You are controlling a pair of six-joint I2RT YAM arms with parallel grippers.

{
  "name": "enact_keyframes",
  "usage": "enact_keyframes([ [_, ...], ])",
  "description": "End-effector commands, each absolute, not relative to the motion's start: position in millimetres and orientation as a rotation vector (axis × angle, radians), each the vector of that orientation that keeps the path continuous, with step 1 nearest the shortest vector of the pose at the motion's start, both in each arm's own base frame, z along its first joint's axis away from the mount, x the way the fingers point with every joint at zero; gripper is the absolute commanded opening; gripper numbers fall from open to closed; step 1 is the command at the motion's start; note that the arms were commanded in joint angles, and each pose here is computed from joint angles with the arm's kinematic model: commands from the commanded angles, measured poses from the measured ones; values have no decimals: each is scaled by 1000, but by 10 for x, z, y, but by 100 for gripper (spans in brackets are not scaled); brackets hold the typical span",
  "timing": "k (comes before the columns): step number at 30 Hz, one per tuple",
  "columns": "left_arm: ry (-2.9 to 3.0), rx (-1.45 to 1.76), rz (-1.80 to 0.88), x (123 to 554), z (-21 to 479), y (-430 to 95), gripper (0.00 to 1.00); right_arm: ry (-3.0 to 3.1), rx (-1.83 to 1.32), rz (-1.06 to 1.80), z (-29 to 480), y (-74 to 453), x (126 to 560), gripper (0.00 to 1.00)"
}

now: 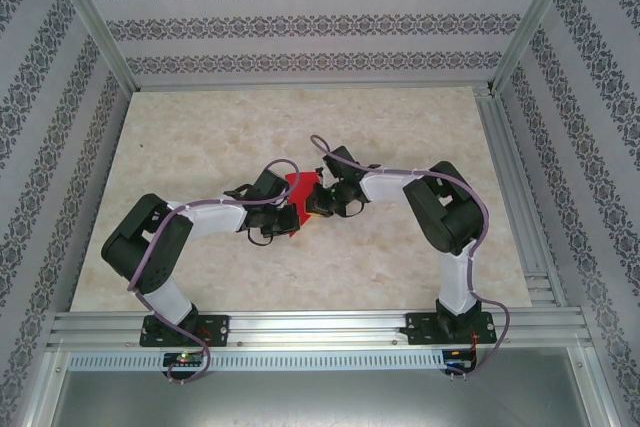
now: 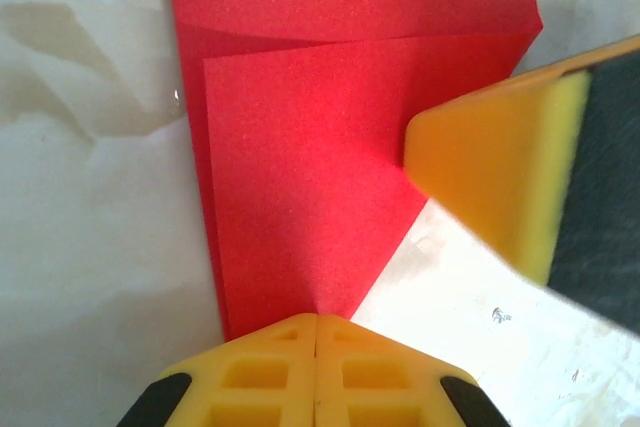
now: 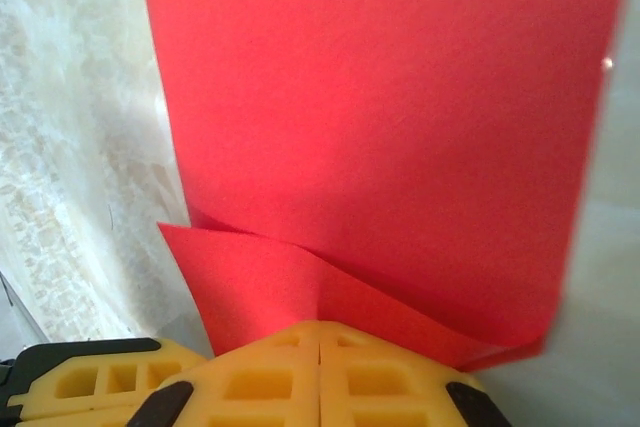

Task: Fold a paper plane with a square sheet of paper (pick it up from the middle)
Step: Third fold the triangle at the center of the table.

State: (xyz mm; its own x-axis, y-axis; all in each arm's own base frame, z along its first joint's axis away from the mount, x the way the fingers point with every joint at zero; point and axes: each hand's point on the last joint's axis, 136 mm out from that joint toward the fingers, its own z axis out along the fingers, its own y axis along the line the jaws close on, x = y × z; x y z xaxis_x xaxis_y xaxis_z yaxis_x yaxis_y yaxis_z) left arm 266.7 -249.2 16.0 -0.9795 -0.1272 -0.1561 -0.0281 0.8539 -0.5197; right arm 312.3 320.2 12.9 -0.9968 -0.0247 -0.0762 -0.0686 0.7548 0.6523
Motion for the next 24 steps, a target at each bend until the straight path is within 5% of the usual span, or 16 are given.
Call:
enact_keyframes([
  [1, 3003, -147, -648, 2355, -162, -2242, 7, 2909, 7, 888, -96, 2800, 3377, 7],
  [11, 2989, -132, -654, 2380, -114, -2255, 7, 2795, 85, 790, 210, 2439, 3738, 8],
  [17, 2974, -126, -669, 2418, -65, -2286, 8, 2697, -35, 897, 624, 2684, 3576, 10],
  [24, 2963, -122, -681, 2450, -33, -2312, 8, 2760, -132, 1004, 465, 3160, 3254, 10],
])
